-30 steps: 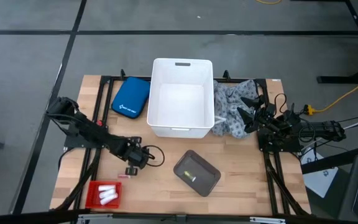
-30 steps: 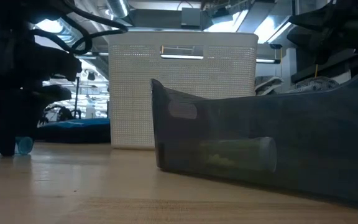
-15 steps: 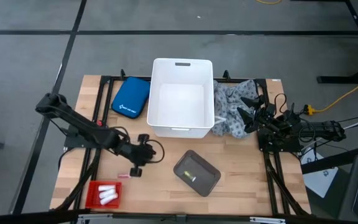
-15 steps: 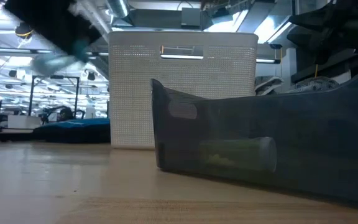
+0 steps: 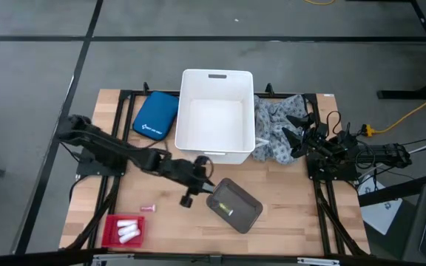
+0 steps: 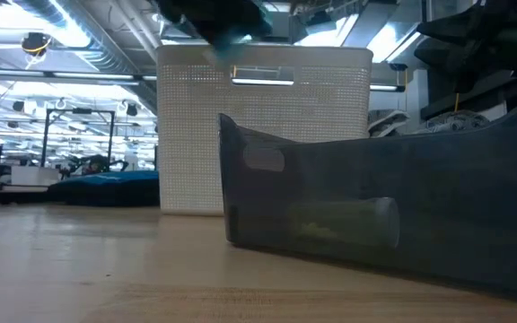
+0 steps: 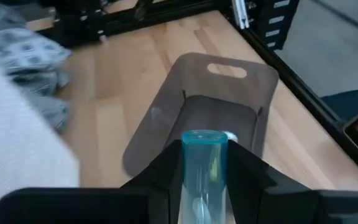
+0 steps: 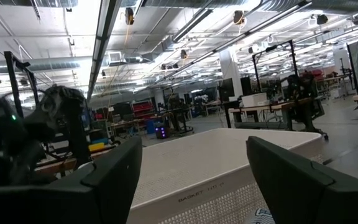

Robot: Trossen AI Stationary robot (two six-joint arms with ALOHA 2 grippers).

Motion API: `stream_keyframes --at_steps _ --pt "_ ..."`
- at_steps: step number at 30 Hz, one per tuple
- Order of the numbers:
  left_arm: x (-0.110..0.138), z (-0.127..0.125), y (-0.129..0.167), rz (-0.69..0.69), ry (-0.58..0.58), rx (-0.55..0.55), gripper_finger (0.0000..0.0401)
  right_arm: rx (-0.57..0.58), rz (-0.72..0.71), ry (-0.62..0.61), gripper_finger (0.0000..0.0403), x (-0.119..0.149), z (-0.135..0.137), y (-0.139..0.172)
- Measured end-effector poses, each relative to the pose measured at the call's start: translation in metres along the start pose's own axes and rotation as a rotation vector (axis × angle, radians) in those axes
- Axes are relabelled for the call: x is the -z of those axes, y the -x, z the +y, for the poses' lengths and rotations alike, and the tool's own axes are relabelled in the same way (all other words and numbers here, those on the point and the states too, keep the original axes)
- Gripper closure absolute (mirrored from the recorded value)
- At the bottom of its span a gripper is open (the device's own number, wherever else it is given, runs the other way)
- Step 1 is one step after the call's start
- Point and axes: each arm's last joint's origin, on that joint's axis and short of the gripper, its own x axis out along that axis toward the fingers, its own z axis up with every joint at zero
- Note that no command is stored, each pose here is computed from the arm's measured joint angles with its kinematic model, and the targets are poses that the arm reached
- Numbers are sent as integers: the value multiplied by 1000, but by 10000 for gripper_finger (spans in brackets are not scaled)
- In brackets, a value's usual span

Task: Pick & place medical supplies in basket/bin
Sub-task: Put the blue pill bottle into the black bin

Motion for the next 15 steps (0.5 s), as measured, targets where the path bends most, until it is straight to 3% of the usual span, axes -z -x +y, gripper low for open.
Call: stream_keyframes --at_steps 7,15 --pt "15 20 -51 -146 -8 98 313 0 0 0 110 0 0 0" --pt "23 32 -93 -94 17 132 310 -1 0 4 110 0 0 0"
